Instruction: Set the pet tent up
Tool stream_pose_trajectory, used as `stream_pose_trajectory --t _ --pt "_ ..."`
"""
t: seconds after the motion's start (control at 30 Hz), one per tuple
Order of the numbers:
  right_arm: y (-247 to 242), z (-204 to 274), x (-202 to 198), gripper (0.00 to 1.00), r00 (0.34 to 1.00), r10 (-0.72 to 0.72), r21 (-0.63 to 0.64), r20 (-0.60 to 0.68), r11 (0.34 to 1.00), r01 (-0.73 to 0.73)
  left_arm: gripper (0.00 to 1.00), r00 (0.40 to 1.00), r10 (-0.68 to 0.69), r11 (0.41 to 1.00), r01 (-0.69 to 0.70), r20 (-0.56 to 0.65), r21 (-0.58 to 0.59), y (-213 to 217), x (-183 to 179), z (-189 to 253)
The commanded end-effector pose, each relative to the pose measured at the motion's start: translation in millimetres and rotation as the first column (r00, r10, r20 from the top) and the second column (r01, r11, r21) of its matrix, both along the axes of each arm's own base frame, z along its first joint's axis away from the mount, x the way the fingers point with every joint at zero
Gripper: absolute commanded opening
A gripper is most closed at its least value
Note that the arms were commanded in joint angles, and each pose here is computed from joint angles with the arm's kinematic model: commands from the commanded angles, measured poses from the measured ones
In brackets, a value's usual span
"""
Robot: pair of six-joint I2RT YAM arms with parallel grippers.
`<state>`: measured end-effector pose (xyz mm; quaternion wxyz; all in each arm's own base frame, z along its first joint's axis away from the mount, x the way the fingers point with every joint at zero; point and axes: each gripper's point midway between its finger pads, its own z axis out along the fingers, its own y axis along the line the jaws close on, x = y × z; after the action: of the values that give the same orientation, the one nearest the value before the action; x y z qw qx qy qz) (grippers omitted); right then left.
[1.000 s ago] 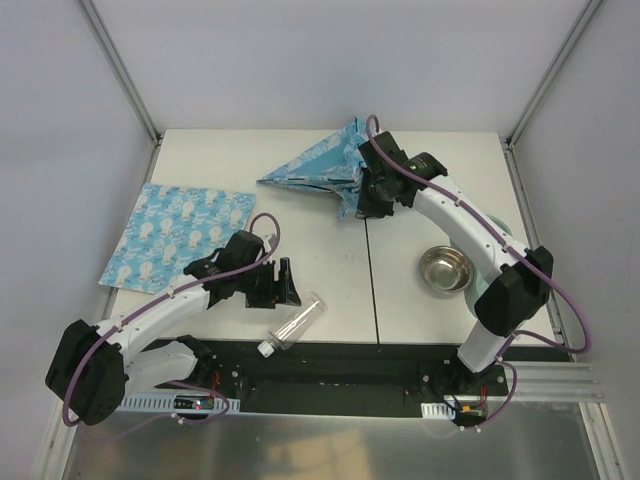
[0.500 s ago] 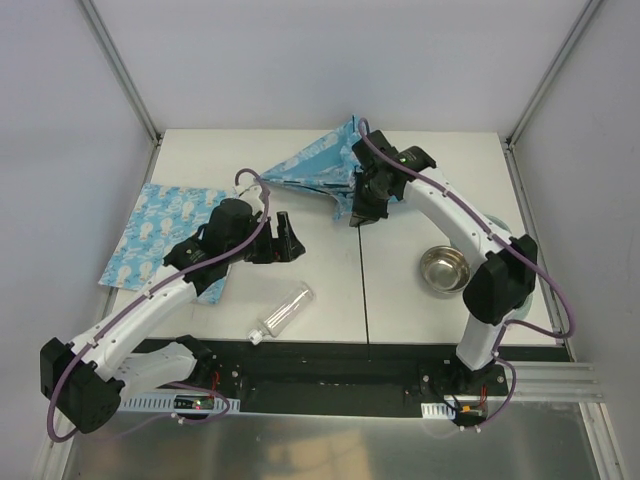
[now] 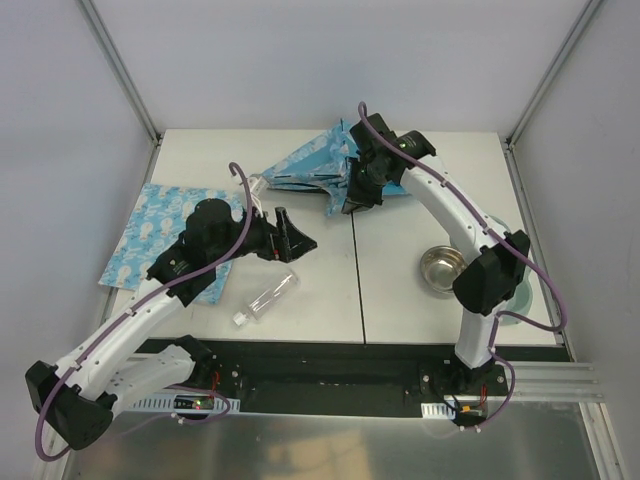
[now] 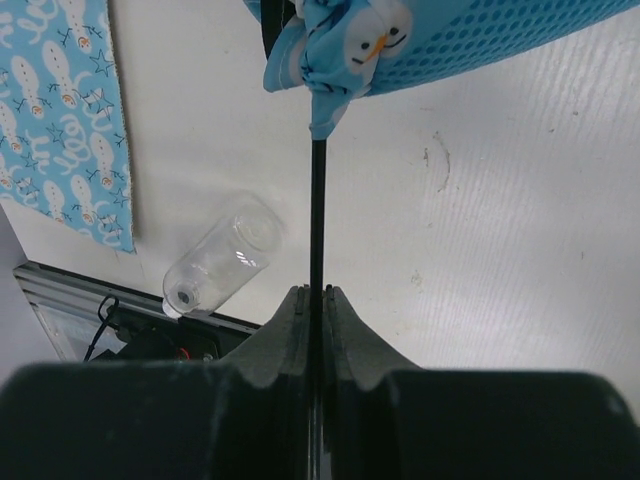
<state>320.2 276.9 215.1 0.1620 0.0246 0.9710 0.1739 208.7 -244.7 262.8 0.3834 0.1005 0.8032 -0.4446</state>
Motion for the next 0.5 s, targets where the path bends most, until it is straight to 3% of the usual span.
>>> stream_pose_trajectory --t 0.0,0.23,0.47 --pt "3.3 14.5 -5.7 0.04 1.0 0.006 0.035 -0.027 0.999 -0.005 0.89 0.997 -0.026 0.995 0.033 0.07 -0.094 -9.7 -0.7 33.0" --pt "24.2 17.1 9.3 0.04 0.997 -0.042 0.133 -0.065 0.99 0.05 0.88 0.99 -0.14 0.968 0.139 0.011 -0.208 -38.0 -2.5 33.0" --pt "45.5 24.5 29.4 0.09 0.993 -0.105 0.226 -0.056 0.967 0.115 0.9 0.982 -0.177 0.946 0.186 0.059 -0.265 -52.2 3.0 42.0"
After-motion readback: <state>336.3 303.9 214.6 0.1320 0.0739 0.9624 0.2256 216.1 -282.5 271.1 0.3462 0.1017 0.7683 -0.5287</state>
